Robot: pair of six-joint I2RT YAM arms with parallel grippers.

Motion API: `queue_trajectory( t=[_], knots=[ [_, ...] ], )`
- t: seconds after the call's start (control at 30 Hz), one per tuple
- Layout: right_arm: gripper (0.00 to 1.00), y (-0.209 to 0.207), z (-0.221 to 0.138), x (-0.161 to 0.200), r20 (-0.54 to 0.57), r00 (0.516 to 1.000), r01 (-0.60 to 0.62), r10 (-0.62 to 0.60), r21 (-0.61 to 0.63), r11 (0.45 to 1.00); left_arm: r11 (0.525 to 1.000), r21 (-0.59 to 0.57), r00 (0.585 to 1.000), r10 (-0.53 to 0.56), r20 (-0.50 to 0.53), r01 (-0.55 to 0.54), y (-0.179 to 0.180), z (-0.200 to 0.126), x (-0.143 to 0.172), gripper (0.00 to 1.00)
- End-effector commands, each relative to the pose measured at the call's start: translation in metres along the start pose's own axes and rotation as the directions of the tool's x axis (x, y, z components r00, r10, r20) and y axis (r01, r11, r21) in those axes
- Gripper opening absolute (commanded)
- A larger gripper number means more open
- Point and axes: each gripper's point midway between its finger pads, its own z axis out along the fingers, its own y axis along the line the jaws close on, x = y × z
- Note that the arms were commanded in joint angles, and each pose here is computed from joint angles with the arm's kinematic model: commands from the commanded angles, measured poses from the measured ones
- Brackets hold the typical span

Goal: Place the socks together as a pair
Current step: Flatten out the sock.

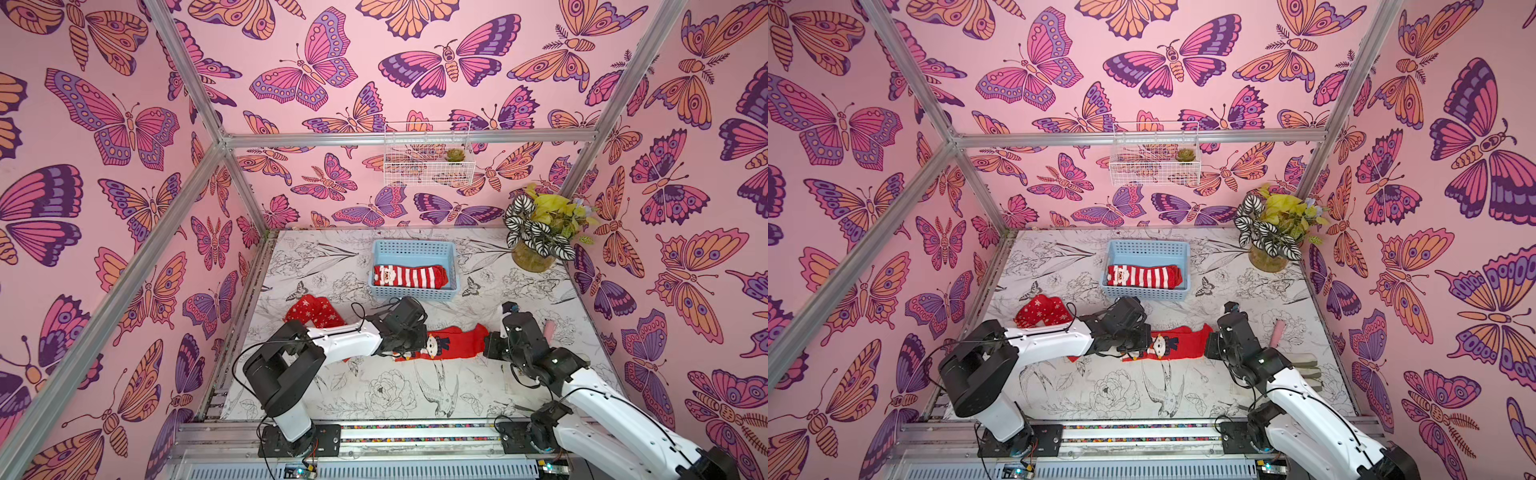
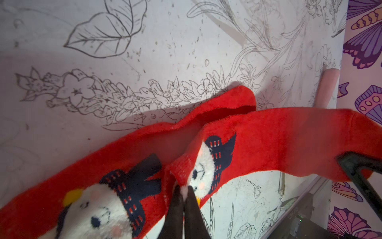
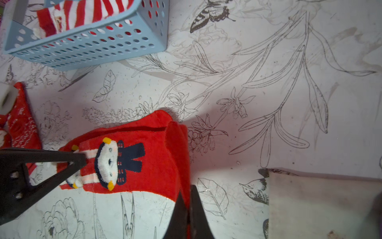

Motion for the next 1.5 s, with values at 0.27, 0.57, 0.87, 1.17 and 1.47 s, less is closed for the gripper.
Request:
queue_trajectory(
  t=[0.27, 0.57, 0.87, 1.17, 1.47],
  knots=[
    [0.0, 0.04, -0.014, -0.036, 0.064, 0.996, 0.066, -0.058, -0.132, 0.989, 1.0, 0.014, 0.991, -0.026, 0.132, 0.024, 0.023, -0.062, 0.012, 0.0],
    [0.0, 0.049, 0.025, -0.024, -0.055, 0.997, 0.038, -0.046, -0.148, 0.988, 0.994, -0.099, 0.993, -0.04, 0.107, 0.051, 0.063, -0.064, 0.015, 0.0],
    [0.0, 0.047, 0.059, -0.016, -0.085, 0.995, 0.032, -0.045, -0.143, 0.989, 0.991, -0.103, 0.99, -0.068, 0.12, 0.08, 0.073, -0.063, 0.005, 0.0],
    [0.0, 0.035, 0.082, -0.002, -0.145, 0.988, 0.038, -0.05, -0.084, 0.996, 0.988, -0.131, 0.992, -0.071, 0.104, 0.084, 0.082, -0.053, 0.009, 0.0],
    [0.0, 0.026, 0.084, 0.007, -0.162, 0.986, 0.033, -0.042, -0.059, 0.998, 0.98, -0.182, 0.995, -0.068, 0.078, 0.081, 0.096, -0.043, 0.013, 0.0]
  ],
)
